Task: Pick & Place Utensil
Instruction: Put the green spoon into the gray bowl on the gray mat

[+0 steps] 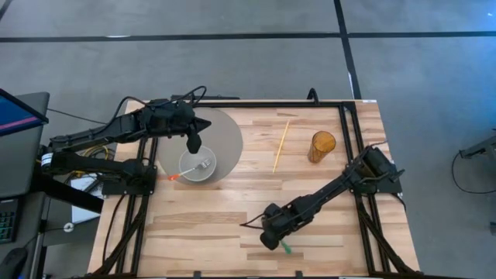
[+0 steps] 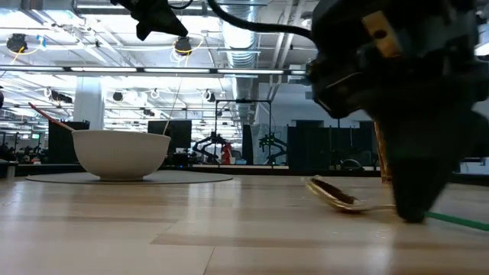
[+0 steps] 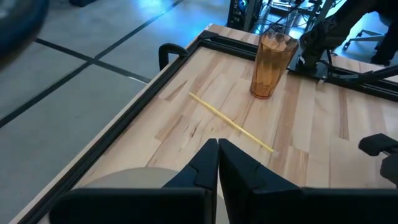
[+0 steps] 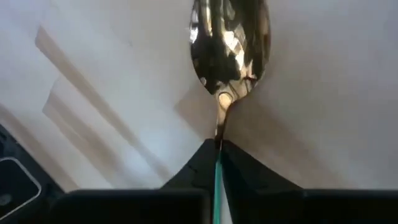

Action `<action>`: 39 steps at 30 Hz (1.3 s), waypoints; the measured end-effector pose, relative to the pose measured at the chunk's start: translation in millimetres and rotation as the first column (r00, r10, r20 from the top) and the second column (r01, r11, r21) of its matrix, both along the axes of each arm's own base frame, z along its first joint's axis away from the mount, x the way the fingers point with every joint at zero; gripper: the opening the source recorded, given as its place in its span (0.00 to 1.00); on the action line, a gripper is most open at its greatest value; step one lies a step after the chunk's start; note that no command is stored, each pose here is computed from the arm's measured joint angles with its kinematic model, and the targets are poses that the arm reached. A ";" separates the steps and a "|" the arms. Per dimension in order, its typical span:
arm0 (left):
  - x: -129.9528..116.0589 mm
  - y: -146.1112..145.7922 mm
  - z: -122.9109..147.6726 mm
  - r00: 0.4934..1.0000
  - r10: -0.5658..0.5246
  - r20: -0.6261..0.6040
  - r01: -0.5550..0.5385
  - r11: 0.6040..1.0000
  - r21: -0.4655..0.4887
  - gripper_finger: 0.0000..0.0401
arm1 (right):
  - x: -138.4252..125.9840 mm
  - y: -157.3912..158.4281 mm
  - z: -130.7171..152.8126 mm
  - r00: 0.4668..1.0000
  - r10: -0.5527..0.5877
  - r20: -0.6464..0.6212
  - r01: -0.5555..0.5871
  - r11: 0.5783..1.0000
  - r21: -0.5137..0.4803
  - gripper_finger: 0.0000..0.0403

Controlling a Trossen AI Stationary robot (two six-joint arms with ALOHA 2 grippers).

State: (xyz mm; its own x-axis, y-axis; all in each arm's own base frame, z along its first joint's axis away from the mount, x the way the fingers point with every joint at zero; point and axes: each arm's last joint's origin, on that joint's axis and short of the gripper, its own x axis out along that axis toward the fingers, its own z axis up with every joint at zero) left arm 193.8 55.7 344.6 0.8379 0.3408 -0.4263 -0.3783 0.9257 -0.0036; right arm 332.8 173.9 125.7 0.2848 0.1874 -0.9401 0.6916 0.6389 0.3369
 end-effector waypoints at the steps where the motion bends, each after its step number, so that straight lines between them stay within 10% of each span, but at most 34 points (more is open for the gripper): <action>1: 0.0 0.0 0.0 1.000 0.000 0.000 0.000 1.000 0.000 0.03 | 1.2 -2.9 0.5 1.000 0.016 0.006 -0.016 1.000 -0.012 0.02; 24: 0.0 0.1 0.1 1.000 0.001 0.000 -0.001 1.000 0.000 0.03 | 26.4 -80.4 1.0 0.891 0.453 0.017 -0.435 0.866 -0.247 0.16; 39: -0.3 0.0 -0.4 1.000 0.000 -0.005 0.000 1.000 -0.002 0.03 | 7.8 -50.2 -0.9 0.826 0.557 -0.090 -0.557 0.777 -0.294 0.23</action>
